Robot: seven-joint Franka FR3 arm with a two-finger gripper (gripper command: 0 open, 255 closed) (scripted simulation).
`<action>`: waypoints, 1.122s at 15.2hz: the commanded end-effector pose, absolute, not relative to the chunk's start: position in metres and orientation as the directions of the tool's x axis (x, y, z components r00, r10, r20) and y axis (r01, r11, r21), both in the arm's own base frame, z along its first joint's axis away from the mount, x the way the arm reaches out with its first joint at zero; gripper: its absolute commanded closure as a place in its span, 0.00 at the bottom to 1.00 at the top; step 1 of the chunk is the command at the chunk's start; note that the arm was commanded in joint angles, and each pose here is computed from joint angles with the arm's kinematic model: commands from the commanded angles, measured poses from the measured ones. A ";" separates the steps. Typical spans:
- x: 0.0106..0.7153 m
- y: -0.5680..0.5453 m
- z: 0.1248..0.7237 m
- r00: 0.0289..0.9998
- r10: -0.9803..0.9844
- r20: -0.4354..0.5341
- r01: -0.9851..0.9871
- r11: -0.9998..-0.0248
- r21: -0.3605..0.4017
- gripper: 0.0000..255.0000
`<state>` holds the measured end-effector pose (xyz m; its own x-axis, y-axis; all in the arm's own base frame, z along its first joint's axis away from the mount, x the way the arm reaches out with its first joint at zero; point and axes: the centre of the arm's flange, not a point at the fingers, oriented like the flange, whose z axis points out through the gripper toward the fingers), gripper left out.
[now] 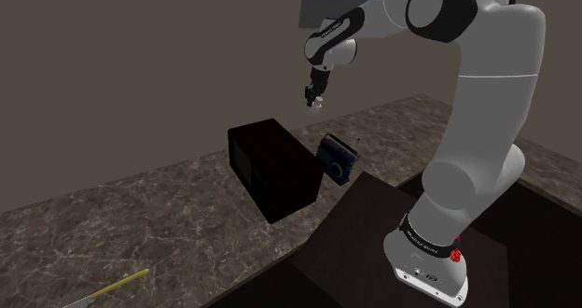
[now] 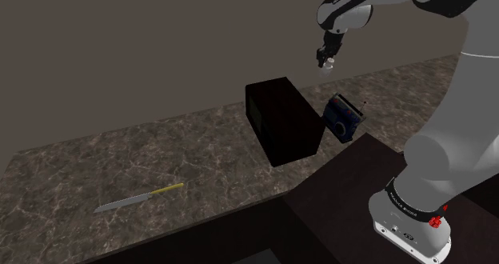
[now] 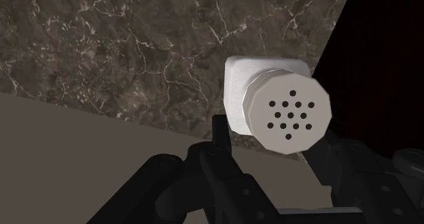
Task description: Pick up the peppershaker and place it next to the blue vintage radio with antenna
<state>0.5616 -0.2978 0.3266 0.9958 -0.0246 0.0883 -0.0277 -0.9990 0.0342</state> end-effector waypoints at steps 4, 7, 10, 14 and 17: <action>0.561 -0.298 0.299 0.996 -0.025 0.089 -0.028 -0.999 0.034 1.00; 0.561 -0.298 0.284 0.996 -0.025 0.089 -0.028 -0.999 0.034 1.00; 0.561 -0.298 0.268 0.996 -0.025 0.089 -0.028 -0.999 0.034 1.00; 0.561 -0.298 0.247 0.996 -0.025 0.089 -0.028 -0.999 0.034 1.00; 0.561 -0.298 0.231 0.996 -0.025 0.089 -0.028 -0.999 0.034 1.00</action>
